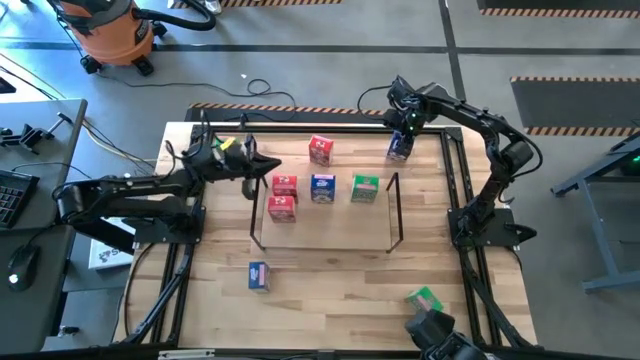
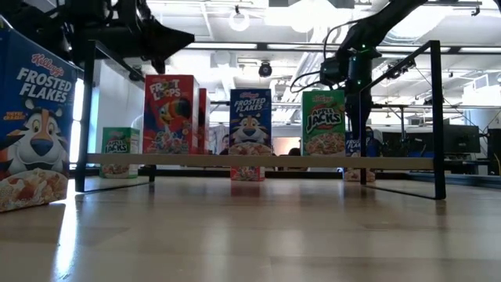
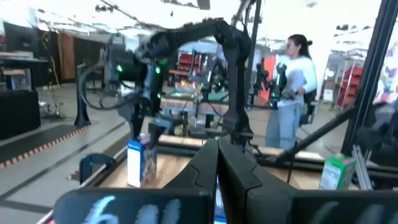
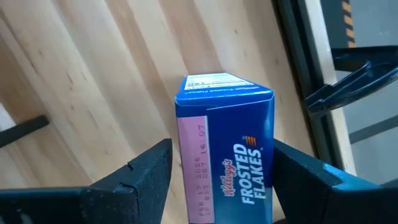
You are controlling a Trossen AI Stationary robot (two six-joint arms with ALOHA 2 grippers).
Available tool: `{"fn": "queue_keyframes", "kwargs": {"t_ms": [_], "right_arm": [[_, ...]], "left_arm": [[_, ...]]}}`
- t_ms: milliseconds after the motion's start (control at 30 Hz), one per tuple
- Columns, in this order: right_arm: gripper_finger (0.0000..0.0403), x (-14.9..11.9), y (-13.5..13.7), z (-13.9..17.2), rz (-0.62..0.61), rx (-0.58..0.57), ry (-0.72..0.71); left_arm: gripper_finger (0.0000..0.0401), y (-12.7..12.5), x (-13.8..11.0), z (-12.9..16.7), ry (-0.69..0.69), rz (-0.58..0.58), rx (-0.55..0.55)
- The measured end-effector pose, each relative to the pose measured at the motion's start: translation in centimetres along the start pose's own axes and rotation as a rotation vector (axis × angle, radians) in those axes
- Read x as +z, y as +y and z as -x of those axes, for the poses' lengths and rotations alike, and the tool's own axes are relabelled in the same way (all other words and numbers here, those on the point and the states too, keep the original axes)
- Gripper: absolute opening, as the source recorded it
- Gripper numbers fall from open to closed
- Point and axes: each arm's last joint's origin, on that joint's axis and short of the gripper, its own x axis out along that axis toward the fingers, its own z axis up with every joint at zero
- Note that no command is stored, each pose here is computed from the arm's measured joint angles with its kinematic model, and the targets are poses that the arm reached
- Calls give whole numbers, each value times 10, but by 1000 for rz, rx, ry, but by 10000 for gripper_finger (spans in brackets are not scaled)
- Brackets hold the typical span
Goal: Stack cereal on shelf
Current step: Put the top blue cereal box on the shelf aligned with the other blue cereal box
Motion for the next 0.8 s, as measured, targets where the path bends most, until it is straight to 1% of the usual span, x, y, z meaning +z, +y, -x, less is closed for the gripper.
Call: {"fn": "queue_keyframes", "kwargs": {"t_ms": [167, 267, 367, 433, 567, 700, 800], "right_arm": [[223, 1, 0, 0, -18, -6, -4], [225, 1, -1, 0, -41, -34, 8], [240, 1, -1, 0, -76, -62, 18], [255, 1, -1, 0, -93, -62, 18], [282, 1, -2, 0, -89, -65, 11], [290, 1, -4, -1, -70, -59, 2], [291, 1, -3, -3, -72, -19, -1]], "left_arm": [[1, 4, 5, 6, -2, 5, 34], [1, 7, 4, 8, 18, 12, 53], [1, 8, 4, 10, 28, 16, 63], [1, 8, 3, 10, 35, 19, 64], [1, 8, 3, 10, 34, 18, 63], [1, 8, 3, 10, 34, 18, 64], [1, 8, 3, 10, 34, 18, 64]]}}
